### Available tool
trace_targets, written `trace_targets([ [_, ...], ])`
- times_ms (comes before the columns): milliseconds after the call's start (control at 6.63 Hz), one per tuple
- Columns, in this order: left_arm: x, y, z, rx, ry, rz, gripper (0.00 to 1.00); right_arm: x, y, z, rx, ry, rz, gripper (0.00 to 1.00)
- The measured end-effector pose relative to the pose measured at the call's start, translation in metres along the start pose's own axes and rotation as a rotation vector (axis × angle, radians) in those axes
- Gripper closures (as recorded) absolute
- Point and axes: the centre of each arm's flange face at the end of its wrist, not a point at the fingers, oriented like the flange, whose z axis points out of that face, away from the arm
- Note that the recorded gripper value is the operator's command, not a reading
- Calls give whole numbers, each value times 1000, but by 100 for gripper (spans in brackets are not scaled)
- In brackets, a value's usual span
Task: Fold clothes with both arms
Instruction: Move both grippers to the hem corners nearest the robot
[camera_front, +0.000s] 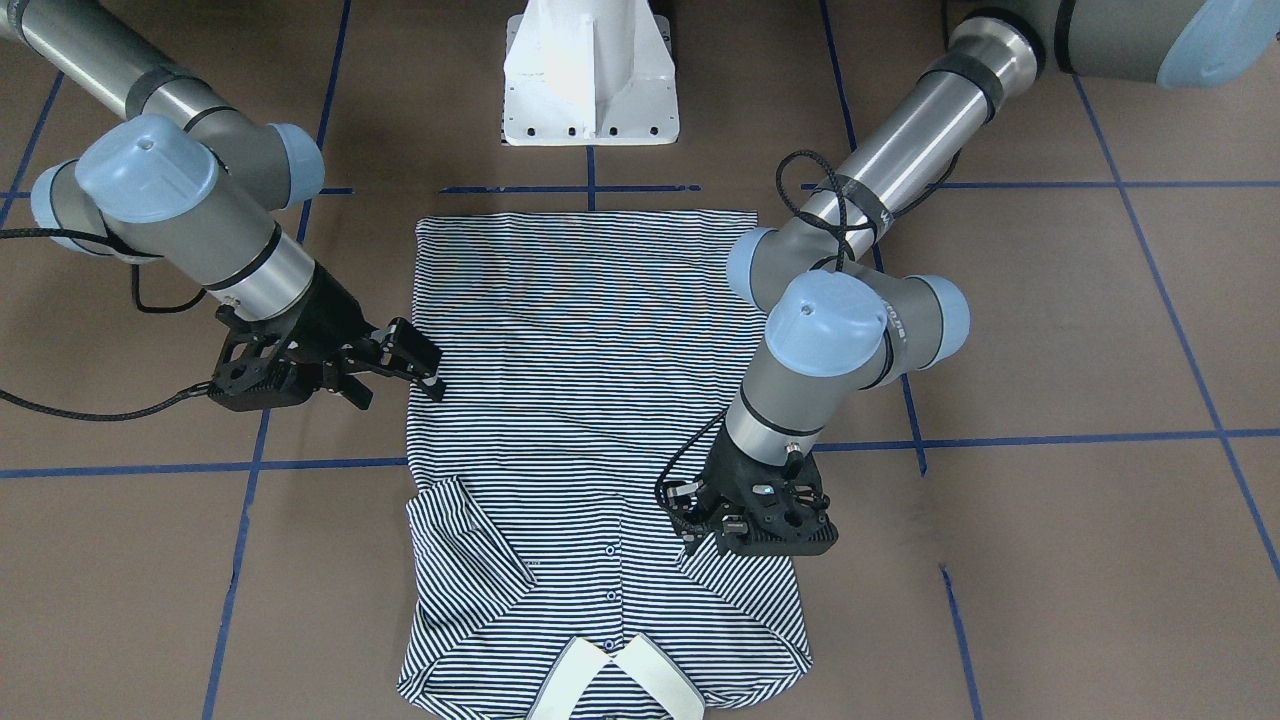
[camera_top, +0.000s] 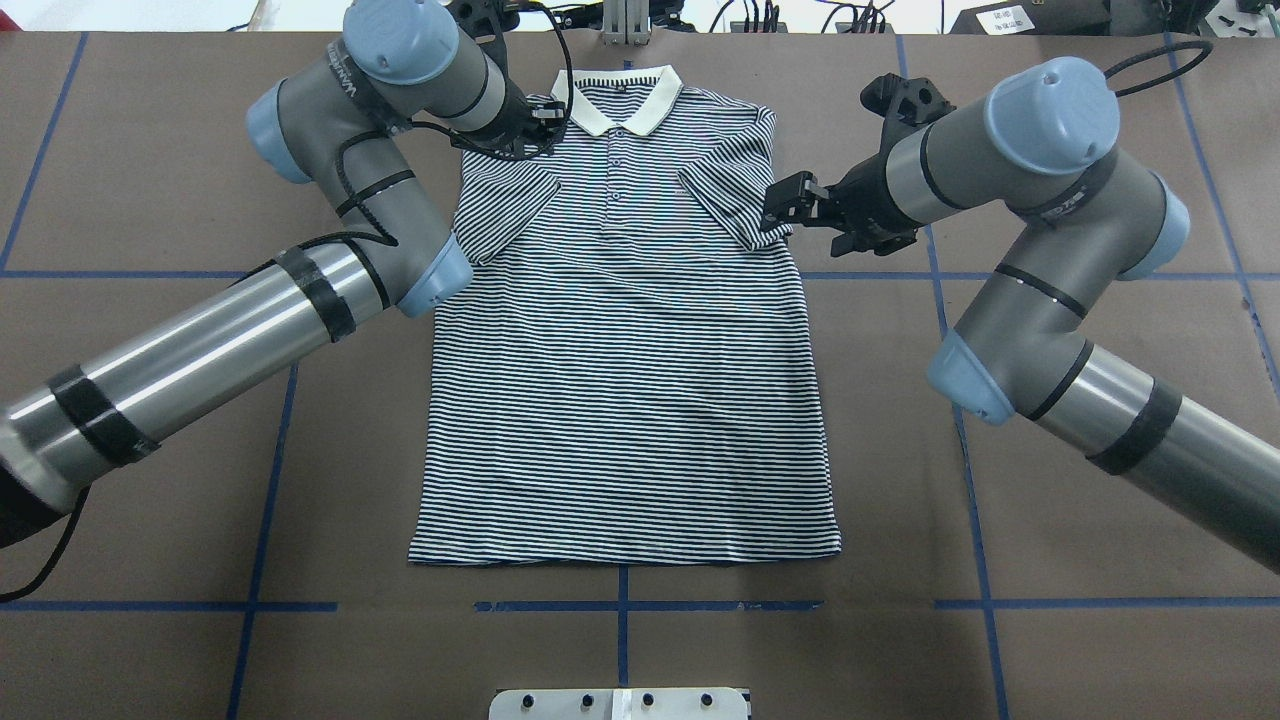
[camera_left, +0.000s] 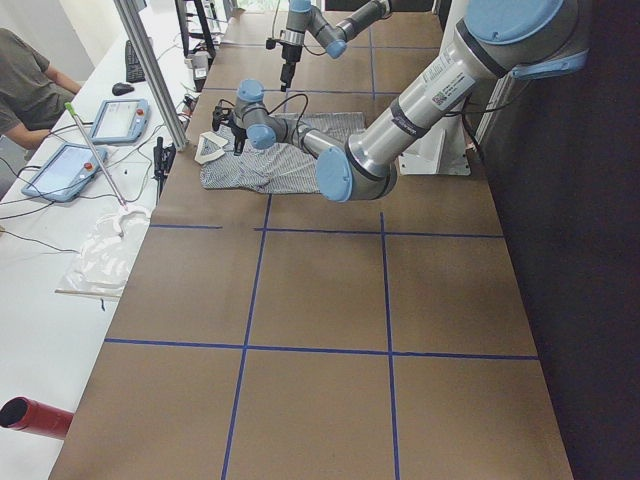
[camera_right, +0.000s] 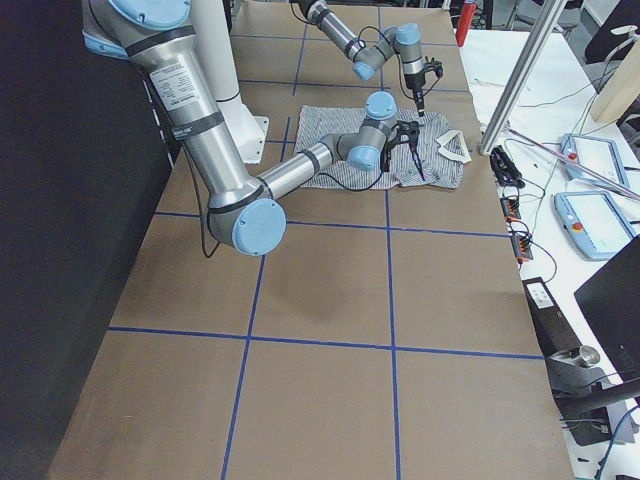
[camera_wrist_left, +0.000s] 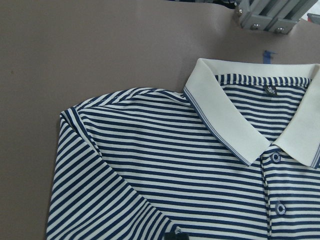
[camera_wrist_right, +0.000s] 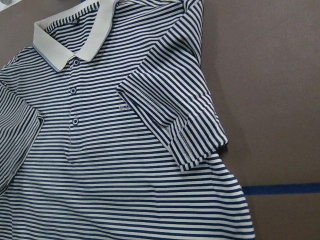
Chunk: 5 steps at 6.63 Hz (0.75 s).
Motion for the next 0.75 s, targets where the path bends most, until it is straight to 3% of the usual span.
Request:
trace_targets([
  [151, 1, 34, -22, -27, 65, -4, 30, -15, 50, 5, 9, 16, 77, 0],
  [302, -1, 61, -46, -51, 120, -1, 28, -23, 113, 2, 15, 73, 142, 1],
  [604, -9, 82, -68, -69, 159, -2, 27, 4, 222, -8, 64, 222, 255, 9],
  [754, -12, 85, -69, -72, 160, -3, 25, 28, 250, -4, 82, 280, 311, 12],
])
